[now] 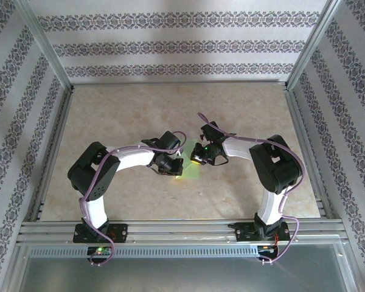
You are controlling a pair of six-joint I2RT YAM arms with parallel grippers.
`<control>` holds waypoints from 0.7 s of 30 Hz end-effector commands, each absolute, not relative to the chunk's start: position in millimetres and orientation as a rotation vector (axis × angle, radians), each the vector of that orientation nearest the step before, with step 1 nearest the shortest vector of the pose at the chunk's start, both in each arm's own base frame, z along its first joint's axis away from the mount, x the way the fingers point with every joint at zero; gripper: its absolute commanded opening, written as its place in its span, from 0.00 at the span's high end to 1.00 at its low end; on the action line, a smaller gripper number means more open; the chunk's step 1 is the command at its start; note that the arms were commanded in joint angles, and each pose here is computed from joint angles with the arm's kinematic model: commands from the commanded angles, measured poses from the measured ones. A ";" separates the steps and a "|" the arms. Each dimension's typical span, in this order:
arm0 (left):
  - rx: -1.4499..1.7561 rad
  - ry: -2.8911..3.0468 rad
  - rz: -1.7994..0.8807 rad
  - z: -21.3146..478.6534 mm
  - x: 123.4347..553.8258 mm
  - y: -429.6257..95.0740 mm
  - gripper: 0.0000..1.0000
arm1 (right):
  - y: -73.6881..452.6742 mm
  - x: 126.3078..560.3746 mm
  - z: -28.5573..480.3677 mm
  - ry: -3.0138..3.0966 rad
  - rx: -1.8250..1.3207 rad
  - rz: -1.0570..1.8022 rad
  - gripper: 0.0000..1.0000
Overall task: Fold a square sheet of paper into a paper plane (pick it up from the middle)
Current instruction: Fold the triangle a second time at the center of the table.
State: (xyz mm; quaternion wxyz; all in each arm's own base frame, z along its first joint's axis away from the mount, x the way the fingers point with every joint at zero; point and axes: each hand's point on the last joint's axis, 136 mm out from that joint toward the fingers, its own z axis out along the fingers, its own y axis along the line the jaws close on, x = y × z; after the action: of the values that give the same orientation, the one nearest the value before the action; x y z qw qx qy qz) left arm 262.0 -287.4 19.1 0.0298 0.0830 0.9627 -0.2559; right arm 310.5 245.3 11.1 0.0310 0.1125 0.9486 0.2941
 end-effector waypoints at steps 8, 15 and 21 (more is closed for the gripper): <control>0.320 3.114 -0.599 12.2 225.4 -249.1 0.98 | 203.6 277.5 -43.0 3.102 0.482 0.563 0.93; 0.301 2.988 -0.695 45.9 250.8 -268.2 0.98 | 223.6 292.0 -20.9 3.019 0.422 0.738 0.91; 0.164 2.807 -0.739 83.2 288.5 -278.3 0.95 | 256.5 327.6 52.4 2.783 0.308 1.032 0.81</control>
State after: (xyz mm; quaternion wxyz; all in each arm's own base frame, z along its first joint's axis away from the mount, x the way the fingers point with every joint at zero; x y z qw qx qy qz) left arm 261.8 -275.2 54.8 0.0551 0.0841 0.9655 -0.2401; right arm 314.7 250.4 19.9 0.0396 0.1089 0.9436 0.3101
